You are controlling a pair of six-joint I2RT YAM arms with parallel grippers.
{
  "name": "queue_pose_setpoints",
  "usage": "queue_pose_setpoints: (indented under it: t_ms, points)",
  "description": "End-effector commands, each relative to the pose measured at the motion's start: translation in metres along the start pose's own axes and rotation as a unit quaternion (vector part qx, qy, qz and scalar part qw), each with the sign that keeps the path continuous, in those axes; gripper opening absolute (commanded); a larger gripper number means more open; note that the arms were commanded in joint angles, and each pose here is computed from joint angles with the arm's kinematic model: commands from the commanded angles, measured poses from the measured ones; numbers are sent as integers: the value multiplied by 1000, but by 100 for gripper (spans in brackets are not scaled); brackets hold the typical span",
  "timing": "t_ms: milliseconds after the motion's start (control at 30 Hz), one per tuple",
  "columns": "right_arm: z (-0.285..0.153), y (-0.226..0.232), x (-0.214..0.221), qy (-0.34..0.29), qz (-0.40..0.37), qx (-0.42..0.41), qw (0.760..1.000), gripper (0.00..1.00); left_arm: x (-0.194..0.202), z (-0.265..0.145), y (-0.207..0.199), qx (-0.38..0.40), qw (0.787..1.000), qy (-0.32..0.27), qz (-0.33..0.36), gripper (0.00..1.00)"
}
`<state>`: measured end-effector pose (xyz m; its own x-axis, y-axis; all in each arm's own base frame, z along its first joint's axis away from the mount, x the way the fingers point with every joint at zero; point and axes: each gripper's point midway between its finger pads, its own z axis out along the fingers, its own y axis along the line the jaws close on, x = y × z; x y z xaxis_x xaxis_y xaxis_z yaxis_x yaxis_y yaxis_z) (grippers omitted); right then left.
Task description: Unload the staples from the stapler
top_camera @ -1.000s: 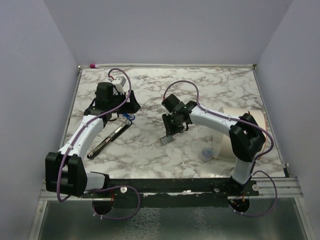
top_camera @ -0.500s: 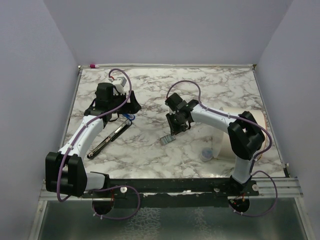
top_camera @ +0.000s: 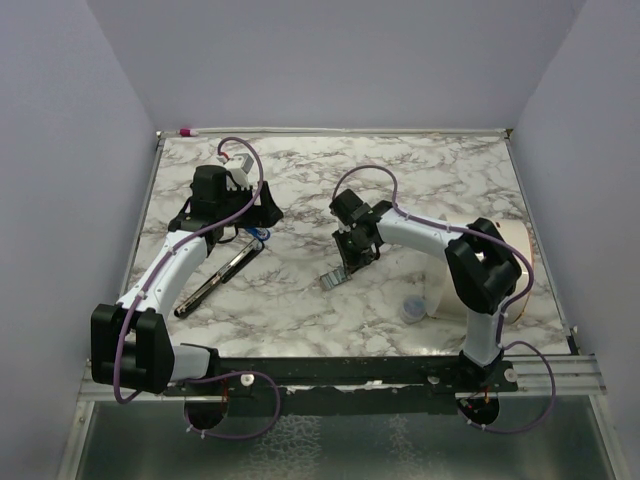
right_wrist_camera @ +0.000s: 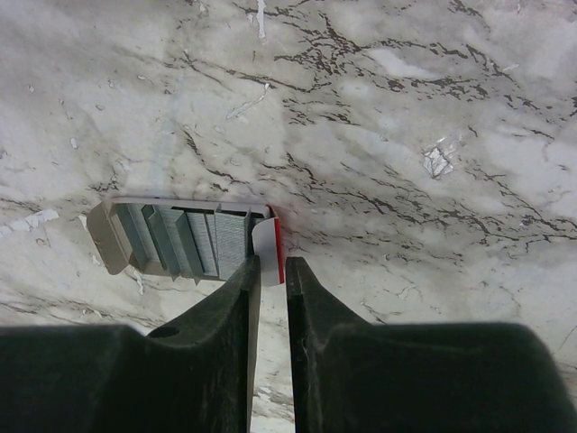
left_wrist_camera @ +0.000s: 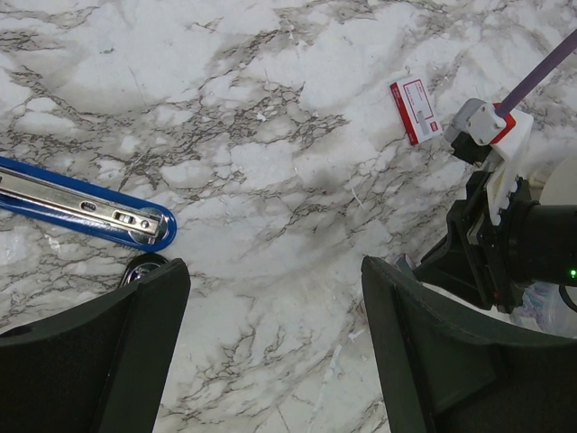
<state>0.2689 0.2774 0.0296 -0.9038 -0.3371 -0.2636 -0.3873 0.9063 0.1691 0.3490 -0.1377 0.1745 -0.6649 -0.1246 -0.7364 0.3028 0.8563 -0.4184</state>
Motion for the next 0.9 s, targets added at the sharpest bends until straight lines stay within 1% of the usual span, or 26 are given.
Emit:
queue_pose_setpoints:
  t_ms: [0, 267, 333, 400, 467, 633, 867]
  points:
    - [0, 7, -6, -3, -5, -11, 1000, 18, -4, -2, -6, 17, 1000, -11, 7, 80]
    - [-28, 6, -18, -29, -2, 2, 1000, 18, -4, -2, -6, 19, 1000, -9, 7, 80]
    - [-35, 10, -21, -36, -3, -8, 999, 18, -4, -1, -7, 21, 1000, -8, 6, 80]
    - [-38, 23, -23, -41, -10, -37, 998, 18, -4, -1, -7, 22, 1000, -8, 5, 80]
    - [-37, 37, -22, -38, -19, -62, 997, 19, -4, -1, -8, 22, 1000, -8, 5, 80]
    - [-27, 56, -16, -21, -43, -66, 997, 22, -4, -1, -7, 21, 1000, -9, 5, 80]
    - [-16, 58, -12, -7, -52, -51, 997, 26, -4, -2, -8, 22, 1000, -9, 6, 80]
